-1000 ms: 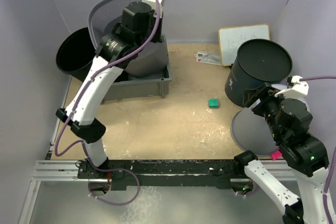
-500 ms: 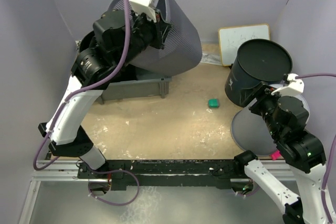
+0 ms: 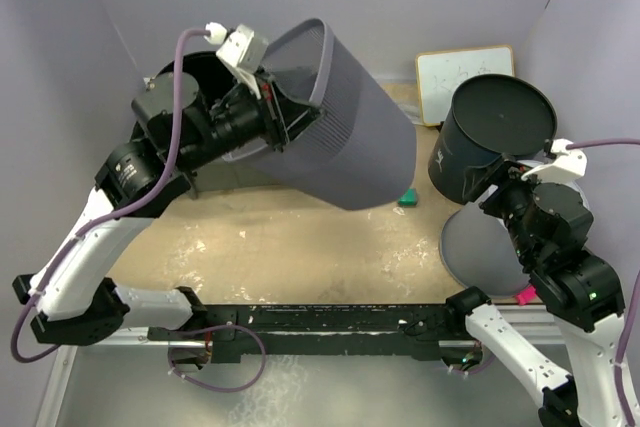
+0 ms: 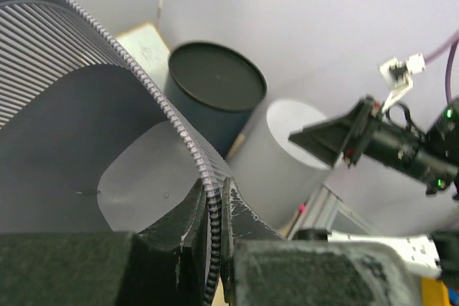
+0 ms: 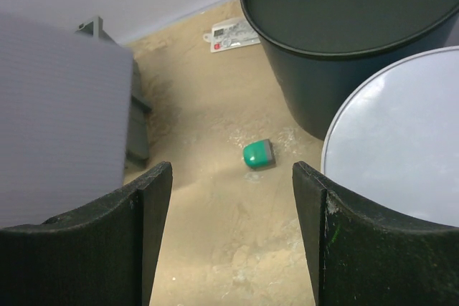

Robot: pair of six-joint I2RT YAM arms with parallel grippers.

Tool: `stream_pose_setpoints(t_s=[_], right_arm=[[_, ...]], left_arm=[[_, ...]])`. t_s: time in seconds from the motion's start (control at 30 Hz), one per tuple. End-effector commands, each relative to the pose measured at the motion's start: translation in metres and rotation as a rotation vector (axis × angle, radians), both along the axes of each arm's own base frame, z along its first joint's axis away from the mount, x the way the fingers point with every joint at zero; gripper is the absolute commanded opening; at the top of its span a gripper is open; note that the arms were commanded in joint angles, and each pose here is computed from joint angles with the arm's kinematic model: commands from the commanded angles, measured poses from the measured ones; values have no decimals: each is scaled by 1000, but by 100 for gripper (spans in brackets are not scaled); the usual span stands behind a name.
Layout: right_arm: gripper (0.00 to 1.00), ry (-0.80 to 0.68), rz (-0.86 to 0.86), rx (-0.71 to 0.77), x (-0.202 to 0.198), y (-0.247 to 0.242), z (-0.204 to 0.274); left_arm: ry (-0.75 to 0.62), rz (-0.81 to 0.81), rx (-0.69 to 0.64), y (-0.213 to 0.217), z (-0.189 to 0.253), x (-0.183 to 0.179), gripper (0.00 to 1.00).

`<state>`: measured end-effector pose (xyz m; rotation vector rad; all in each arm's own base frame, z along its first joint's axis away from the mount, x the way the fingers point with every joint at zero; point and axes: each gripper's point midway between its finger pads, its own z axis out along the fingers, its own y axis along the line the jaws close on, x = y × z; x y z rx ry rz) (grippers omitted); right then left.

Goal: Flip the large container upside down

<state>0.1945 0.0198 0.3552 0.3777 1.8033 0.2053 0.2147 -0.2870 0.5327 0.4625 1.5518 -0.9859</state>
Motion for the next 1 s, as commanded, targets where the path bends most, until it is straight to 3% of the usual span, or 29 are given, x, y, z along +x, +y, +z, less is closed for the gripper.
stream_pose_setpoints(t_s=[0.0, 0.13, 0.43, 0.7, 0.87, 0.97], right_arm=[[71, -76, -47, -31, -2, -13, 26], [71, -76, -36, -40, -3, -12, 26], [73, -22, 14, -77, -1, -5, 17], [74, 68, 165, -105, 8, 24, -1], [75, 165, 313, -85, 9, 53, -29], [76, 216, 430, -65, 6, 74, -44]], left_arm=[[-72, -165, -190, -4, 27, -35, 0], [-36, -267, -211, -7, -18, -57, 0], [90, -324, -303, -4, -103, -73, 0], [238, -68, -199, 18, -200, -44, 0], [372, 30, -29, 38, -267, -46, 31], [406, 83, 19, 53, -284, -48, 49]])
